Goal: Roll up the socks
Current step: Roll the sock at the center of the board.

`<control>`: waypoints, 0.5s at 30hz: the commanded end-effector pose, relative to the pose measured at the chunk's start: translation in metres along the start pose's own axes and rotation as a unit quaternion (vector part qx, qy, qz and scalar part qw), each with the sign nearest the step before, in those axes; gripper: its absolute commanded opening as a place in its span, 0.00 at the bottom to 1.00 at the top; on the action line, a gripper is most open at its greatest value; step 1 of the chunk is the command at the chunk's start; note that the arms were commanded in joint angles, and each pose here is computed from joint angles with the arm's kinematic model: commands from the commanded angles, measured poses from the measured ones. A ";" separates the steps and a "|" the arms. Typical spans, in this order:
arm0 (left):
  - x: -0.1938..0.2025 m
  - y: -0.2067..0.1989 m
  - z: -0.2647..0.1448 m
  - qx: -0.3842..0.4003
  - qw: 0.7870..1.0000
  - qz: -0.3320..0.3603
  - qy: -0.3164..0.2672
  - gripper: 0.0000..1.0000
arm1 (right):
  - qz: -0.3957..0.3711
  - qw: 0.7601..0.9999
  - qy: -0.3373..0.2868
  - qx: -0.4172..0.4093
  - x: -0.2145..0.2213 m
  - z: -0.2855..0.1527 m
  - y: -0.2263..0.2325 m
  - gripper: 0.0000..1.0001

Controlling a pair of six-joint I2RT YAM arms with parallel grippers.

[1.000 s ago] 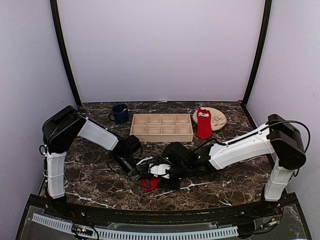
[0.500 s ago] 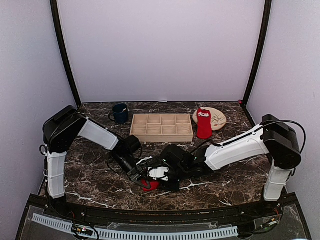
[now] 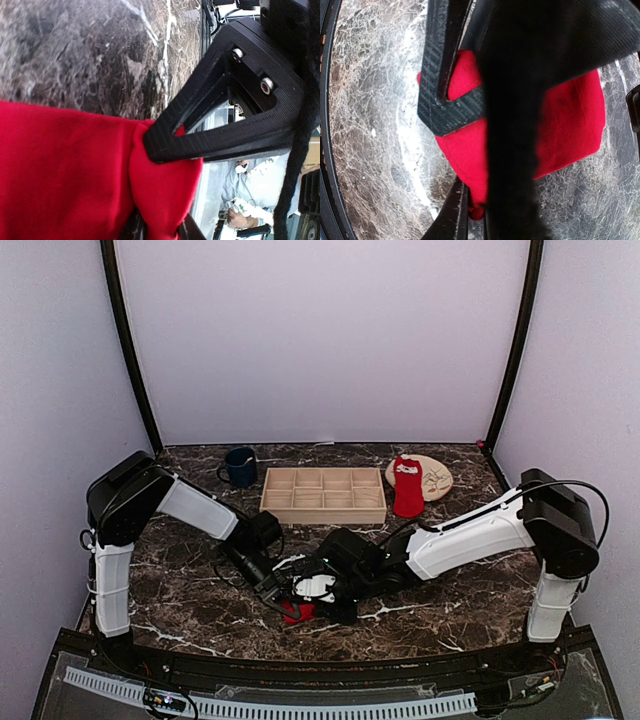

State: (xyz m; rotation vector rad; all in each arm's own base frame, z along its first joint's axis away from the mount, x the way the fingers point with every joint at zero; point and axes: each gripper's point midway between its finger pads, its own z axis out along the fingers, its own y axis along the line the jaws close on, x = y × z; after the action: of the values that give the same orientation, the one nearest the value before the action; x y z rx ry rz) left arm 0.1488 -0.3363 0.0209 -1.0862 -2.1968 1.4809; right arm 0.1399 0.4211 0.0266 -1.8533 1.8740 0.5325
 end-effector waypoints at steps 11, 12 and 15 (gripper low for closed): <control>0.014 0.045 -0.026 -0.184 0.981 -0.065 0.012 0.27 | 0.008 1.000 0.009 -0.004 0.005 0.006 0.004 0.03; 0.013 0.043 -0.029 -0.185 0.981 -0.063 0.008 0.27 | 0.011 1.000 0.010 -0.001 0.005 0.006 0.003 0.03; 0.011 0.047 -0.039 -0.210 0.975 -0.064 0.000 0.27 | 0.021 1.000 0.011 0.011 0.007 0.005 -0.001 0.03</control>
State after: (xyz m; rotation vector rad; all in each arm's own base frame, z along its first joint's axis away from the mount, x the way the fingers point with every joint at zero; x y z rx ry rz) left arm 0.1658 -0.3272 0.0232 -1.0623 -2.4000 1.2834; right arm 0.1416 0.4230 0.0275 -1.8307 1.8832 0.5368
